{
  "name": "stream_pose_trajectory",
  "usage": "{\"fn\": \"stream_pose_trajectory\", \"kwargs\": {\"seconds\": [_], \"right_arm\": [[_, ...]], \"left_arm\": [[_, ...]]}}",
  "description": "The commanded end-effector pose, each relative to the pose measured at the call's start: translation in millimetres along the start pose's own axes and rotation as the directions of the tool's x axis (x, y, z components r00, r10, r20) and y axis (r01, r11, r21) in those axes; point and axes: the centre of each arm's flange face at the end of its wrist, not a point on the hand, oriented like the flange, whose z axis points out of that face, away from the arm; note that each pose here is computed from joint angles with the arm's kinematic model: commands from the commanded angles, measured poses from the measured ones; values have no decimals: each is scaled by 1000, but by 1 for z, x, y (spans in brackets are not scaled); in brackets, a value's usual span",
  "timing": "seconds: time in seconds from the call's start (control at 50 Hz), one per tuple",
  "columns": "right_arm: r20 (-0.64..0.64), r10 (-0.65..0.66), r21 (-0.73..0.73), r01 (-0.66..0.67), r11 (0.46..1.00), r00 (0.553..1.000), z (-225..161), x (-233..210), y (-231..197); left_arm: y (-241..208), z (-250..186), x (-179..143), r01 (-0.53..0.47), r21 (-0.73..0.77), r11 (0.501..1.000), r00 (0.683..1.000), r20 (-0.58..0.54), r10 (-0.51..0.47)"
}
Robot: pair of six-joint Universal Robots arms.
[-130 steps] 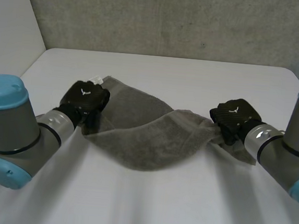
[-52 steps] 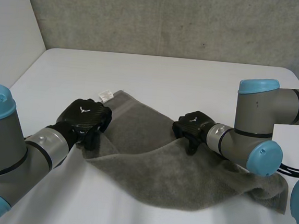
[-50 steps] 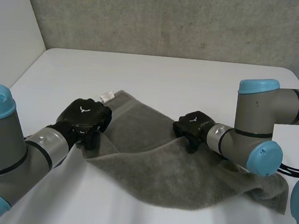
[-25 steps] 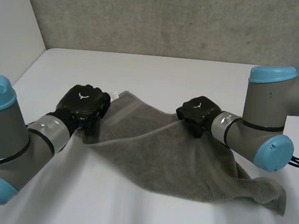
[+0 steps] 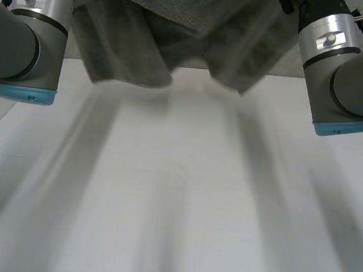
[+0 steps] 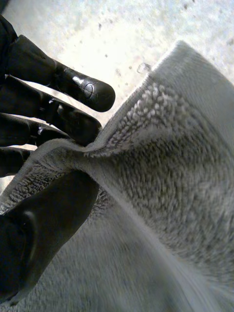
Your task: Fold the towel.
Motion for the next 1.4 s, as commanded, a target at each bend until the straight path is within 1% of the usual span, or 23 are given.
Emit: {"fn": "stream_pose_trajectory", "kwargs": {"seconds": [0.02,0.04,0.06,0.1,0.12,0.14,0.16,0.18,0.2,0.22,0.26,0.28,0.32,0.38,0.42,0.54,0.64,0.7,0.86,0.98,1.16,1.3,1.4], "right_arm": [[147,62,-200,-32,979,987,-30,-21,24],[191,83,-245,-34,969,978,-40,-27,29],[192,83,-246,-34,969,978,-40,-27,29],[282,147,-365,-36,931,948,-64,-42,42],[282,147,-365,-36,930,948,-64,-42,42],[320,177,-426,-25,904,931,-77,-48,47],[321,178,-427,-25,904,930,-78,-48,47],[354,204,-489,-6,872,913,-92,-55,54],[389,229,-552,27,834,892,-109,-64,63],[390,229,-552,27,833,892,-109,-64,63],[457,254,-638,115,761,853,-141,-75,77],[457,254,-638,116,761,852,-141,-75,77],[510,275,-683,189,706,815,-167,-81,84],[521,282,-696,209,687,806,-176,-80,88],[502,283,-724,219,654,817,-184,-69,97],[477,267,-737,215,641,837,-184,-55,96],[456,251,-745,212,633,854,-187,-40,87],[452,246,-745,211,633,858,-189,-36,83],[412,212,-773,217,596,886,-195,-24,95],[412,213,-772,216,598,886,-198,-25,96],[413,225,-775,211,595,883,-201,-28,98],[417,231,-775,212,595,879,-202,-30,97],[417,236,-780,212,588,878,-205,-30,97]], "left_arm": [[46,-46,10,5,-254,967,999,-35,-14],[57,-60,12,2,-322,947,999,-44,-18],[57,-60,12,2,-323,946,999,-44,-18],[78,-92,17,-13,-459,888,997,-70,-22],[78,-92,17,-13,-460,888,997,-70,-22],[88,-108,19,-27,-523,852,996,-85,-21],[99,-123,21,-44,-579,814,995,-101,-18],[99,-124,21,-44,-580,814,995,-101,-18],[107,-138,24,-63,-630,774,993,-120,-16],[107,-139,24,-64,-630,774,993,-120,-16],[118,-166,33,-106,-708,698,985,-171,-24],[119,-166,33,-106,-708,698,985,-171,-24],[124,-189,47,-154,-758,633,972,-233,-42],[125,-198,54,-182,-772,609,962,-267,-52],[126,-208,63,-231,-780,582,946,-320,-53],[124,-209,66,-300,-752,587,924,-381,-15],[115,-205,74,-330,-715,616,908,-419,0],[108,-198,76,-328,-688,648,908,-419,14],[97,-187,64,-321,-661,678,918,-392,52],[84,-190,47,-314,-674,669,928,-366,67],[63,-233,50,-320,-696,643,913,-407,14],[71,-238,54,-317,-667,674,913,-407,26],[98,-249,59,-329,-699,635,907,-421,8]]}}
